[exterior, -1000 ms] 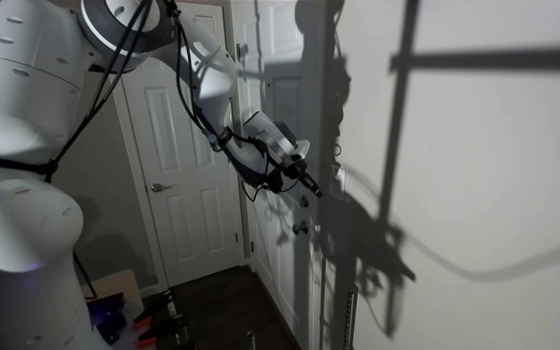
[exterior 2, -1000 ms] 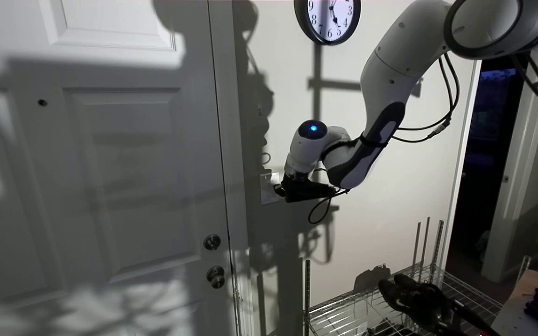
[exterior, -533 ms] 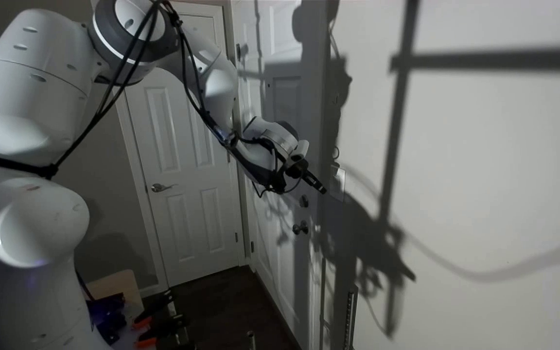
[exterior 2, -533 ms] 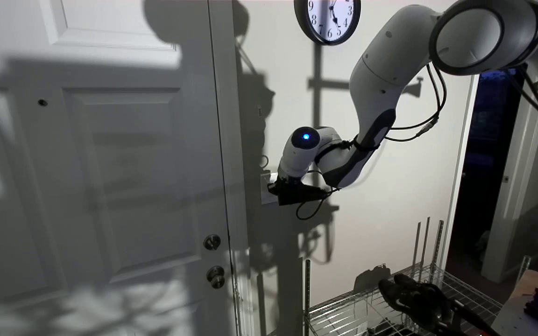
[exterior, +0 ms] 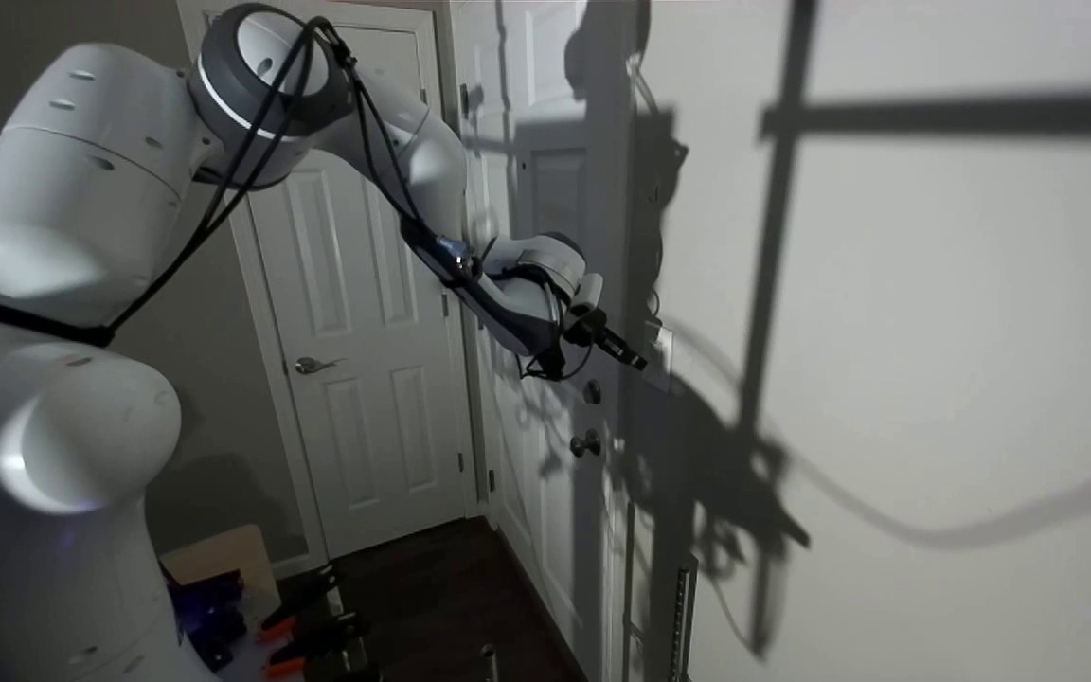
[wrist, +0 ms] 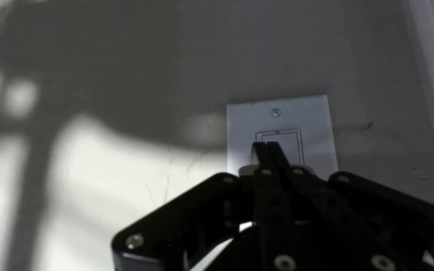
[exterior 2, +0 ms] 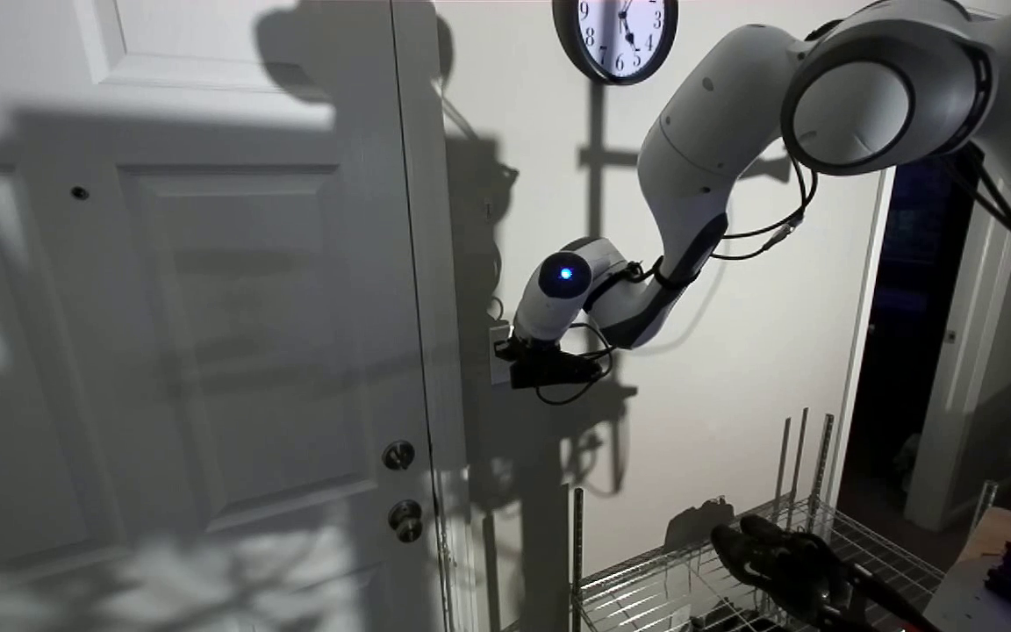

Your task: Flip the switch on the wall

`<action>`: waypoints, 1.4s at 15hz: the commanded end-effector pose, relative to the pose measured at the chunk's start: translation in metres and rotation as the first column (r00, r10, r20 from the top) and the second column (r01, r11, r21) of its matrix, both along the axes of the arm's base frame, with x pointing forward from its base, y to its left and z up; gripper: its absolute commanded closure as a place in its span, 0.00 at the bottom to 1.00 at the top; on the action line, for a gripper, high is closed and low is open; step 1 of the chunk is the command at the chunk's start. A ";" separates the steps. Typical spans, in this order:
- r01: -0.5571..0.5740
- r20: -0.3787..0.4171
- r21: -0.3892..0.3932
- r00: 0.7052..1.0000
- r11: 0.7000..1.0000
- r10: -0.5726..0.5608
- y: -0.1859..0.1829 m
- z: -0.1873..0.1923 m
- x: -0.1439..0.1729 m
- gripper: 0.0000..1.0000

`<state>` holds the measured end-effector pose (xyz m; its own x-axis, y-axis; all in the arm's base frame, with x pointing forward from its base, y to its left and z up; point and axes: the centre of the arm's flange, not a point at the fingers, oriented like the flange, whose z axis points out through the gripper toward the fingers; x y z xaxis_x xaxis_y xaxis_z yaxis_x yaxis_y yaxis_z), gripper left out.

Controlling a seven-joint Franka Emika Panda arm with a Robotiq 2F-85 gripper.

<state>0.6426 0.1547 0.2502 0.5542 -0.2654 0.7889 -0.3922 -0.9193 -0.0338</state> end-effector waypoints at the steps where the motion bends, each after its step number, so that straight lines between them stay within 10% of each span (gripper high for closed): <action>1: 0.046 0.055 0.026 0.997 0.999 -0.048 -0.004 -0.010 -0.004 0.99; 21: 0.125 0.207 0.068 0.969 0.990 -0.136 0.005 0.001 -0.001 0.99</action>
